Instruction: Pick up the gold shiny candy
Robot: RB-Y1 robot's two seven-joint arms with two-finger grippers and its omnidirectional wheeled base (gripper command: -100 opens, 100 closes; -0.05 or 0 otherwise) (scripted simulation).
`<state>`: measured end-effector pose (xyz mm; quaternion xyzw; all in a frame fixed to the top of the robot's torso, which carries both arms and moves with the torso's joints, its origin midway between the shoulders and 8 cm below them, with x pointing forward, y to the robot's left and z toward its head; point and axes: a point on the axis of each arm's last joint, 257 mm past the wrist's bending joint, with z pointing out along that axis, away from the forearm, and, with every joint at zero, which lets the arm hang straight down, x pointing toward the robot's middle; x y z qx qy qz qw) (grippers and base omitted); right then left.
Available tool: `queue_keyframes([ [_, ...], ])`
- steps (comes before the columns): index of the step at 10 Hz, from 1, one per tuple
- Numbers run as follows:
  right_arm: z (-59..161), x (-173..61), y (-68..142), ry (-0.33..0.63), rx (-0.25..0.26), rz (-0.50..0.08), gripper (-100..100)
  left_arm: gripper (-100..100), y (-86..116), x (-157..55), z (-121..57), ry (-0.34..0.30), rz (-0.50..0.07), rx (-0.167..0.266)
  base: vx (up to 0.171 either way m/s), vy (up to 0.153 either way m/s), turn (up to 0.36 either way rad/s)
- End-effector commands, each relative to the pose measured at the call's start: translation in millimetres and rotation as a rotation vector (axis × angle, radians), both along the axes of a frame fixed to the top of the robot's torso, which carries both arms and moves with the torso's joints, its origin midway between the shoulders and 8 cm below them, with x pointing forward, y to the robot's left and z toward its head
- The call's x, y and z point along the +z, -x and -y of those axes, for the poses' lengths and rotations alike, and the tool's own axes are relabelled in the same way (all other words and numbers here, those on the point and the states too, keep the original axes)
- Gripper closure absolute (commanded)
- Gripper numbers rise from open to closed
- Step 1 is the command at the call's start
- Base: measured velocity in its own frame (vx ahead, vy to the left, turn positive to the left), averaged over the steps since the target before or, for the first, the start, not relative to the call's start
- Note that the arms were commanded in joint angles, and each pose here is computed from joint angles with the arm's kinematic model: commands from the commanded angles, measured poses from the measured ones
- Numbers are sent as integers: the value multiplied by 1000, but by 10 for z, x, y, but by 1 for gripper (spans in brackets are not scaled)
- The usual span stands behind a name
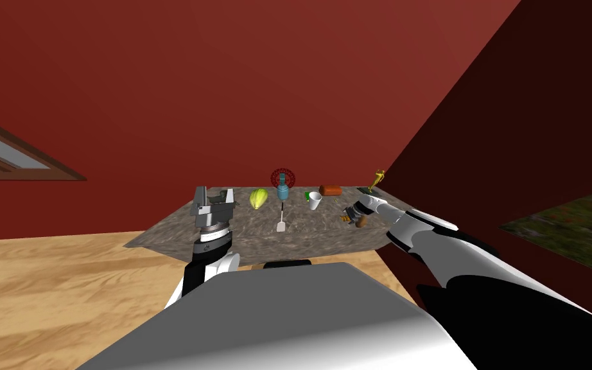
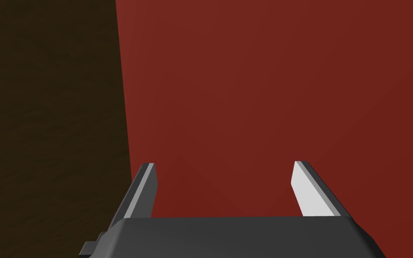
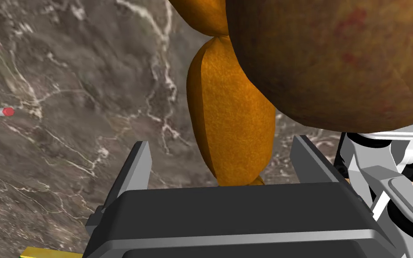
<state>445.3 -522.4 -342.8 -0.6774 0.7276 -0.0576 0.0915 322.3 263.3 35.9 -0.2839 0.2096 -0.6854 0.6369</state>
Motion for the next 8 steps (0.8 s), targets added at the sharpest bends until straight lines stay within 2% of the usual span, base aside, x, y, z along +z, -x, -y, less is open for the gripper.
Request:
queue_keyframes([
  [1,0,0,0,0,0,0,-100,0,0,0,0,0,0,0,15,-1,6],
  [2,0,-5,-3,1,-1,2,100,0,0,0,0,0,0,0,0,0,0],
  [6,-2,-6,-3,1,0,2,100,0,0,0,0,0,0,0,0,0,0],
  [7,-2,-6,-2,1,0,2,0,0,0,0,0,0,0,0,0,0,0],
  [8,7,121,-38,-3,2,2,100,0,0,0,0,0,0,0,-27,7,-44],
])
